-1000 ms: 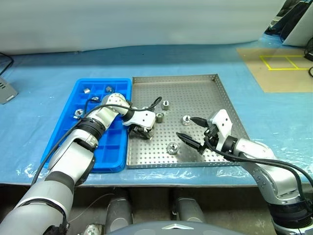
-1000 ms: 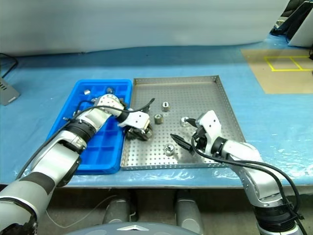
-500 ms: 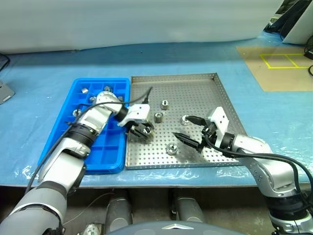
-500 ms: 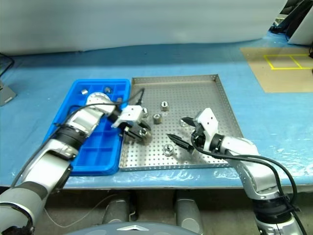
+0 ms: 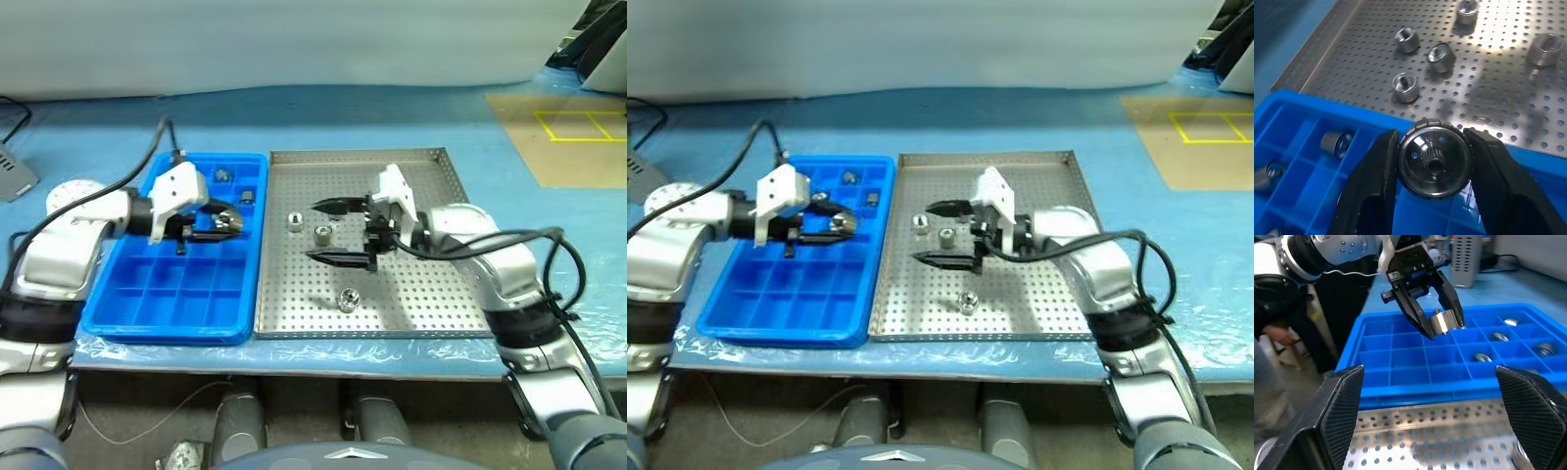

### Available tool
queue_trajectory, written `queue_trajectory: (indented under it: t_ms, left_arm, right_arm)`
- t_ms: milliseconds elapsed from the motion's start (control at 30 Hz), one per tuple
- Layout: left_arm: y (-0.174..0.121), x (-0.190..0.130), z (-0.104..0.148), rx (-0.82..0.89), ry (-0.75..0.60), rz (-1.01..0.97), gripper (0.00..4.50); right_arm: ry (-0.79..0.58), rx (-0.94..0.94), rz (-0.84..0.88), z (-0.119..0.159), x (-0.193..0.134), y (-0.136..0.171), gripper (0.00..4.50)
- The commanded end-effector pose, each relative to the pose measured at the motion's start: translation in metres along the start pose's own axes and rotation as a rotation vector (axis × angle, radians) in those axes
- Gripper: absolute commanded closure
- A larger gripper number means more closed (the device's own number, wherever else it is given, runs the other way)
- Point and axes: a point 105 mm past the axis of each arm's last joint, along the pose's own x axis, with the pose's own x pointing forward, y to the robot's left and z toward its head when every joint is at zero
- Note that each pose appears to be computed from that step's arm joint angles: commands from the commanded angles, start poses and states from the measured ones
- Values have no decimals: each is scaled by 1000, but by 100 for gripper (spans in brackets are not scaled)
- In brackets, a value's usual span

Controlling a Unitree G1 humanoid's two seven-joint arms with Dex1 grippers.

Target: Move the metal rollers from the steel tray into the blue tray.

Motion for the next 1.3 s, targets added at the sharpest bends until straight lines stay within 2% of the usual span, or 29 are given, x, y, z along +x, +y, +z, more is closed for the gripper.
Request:
queue_trajectory:
  t_ms: [33, 133, 367, 600, 733, 933, 1133, 1200, 1300]
  left_arm:
    - [13, -31, 2, -15, 0, 213, 276]
    - [5, -53, -19, -105, 47, 320, 276]
    - [4, -74, -58, -203, 126, 530, 276]
    - [22, -51, -73, -254, 69, 666, 276]
    - [18, -31, -73, -312, 31, 607, 276]
    - [-5, -16, -80, -343, 69, 483, 276]
    - [15, -24, -101, -340, 141, 595, 276]
    - [19, -21, -94, -352, 98, 592, 204]
    - [20, -16, -76, -303, 66, 551, 125]
  right_arm:
    - [-25, -76, 65, 16, 14, -3, 0]
    - [-51, -102, 109, 23, 30, -8, 0]
    - [-72, -117, 215, 25, 60, -3, 0]
    - [-83, -162, 254, 29, 72, 3, 0]
    - [-71, -165, 254, 26, 68, 3, 0]
    - [-59, -172, 224, 24, 61, 2, 0]
    - [-51, -169, 184, 21, 57, -1, 0]
    - [-44, -174, 169, 19, 54, -3, 0]
    - [-21, -182, 134, 13, 47, -6, 0]
